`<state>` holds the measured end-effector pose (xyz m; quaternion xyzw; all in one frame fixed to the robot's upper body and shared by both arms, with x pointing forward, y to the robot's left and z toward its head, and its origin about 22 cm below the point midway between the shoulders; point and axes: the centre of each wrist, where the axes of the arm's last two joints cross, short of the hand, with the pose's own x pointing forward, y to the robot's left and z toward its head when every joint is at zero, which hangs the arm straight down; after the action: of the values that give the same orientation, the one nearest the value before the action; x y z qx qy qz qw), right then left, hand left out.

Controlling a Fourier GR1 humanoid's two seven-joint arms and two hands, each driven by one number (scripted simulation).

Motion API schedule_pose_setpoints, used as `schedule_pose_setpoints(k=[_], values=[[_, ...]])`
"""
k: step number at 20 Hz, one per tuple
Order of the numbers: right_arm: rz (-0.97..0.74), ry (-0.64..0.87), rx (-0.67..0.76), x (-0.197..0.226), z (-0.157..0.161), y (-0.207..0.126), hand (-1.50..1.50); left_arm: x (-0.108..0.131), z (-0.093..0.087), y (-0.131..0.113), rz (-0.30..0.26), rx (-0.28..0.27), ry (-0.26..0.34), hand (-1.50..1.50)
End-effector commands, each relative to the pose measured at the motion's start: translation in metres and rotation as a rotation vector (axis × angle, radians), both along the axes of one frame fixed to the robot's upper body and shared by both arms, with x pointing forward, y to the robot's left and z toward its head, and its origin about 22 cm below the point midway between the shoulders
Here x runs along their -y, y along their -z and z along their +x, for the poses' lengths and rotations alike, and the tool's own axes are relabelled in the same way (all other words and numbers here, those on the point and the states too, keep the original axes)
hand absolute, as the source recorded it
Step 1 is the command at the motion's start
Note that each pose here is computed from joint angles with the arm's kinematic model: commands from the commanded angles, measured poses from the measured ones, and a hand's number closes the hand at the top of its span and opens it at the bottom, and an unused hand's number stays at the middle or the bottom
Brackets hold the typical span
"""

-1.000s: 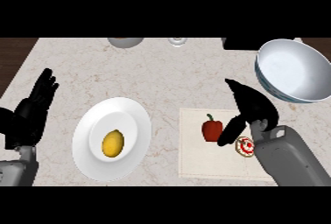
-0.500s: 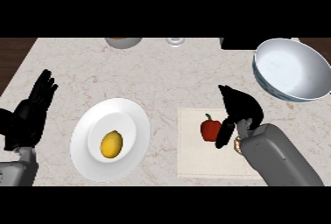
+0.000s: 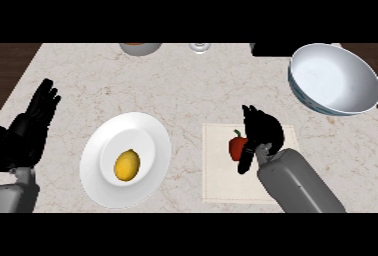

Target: Pick the bell pepper from the placemat and place it in the bowl

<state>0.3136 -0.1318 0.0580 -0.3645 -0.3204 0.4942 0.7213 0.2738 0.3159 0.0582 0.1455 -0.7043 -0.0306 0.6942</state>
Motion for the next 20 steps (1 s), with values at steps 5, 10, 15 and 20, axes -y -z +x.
schedule_pose_setpoints(k=[5, 10, 15, 20], values=[[-0.02, 0.045, -0.069, -0.014, -0.01, 0.028, -1.5, -0.003, 0.015, -0.002, 0.016, -0.004, -0.004, 0.0], [-0.016, 0.05, -0.024, -0.015, -0.009, 0.043, -1.5, -0.009, 0.014, -0.002, -0.014, 0.003, 0.0, 0.0], [-0.036, 0.067, -0.048, 0.009, -0.006, 0.051, -1.5, 0.014, -0.005, -0.01, 0.009, 0.012, -0.005, 0.0], [0.051, 0.077, -0.121, 0.002, 0.015, 0.052, 1.5, 0.01, -0.009, -0.015, 0.003, -0.002, -0.001, 0.0]])
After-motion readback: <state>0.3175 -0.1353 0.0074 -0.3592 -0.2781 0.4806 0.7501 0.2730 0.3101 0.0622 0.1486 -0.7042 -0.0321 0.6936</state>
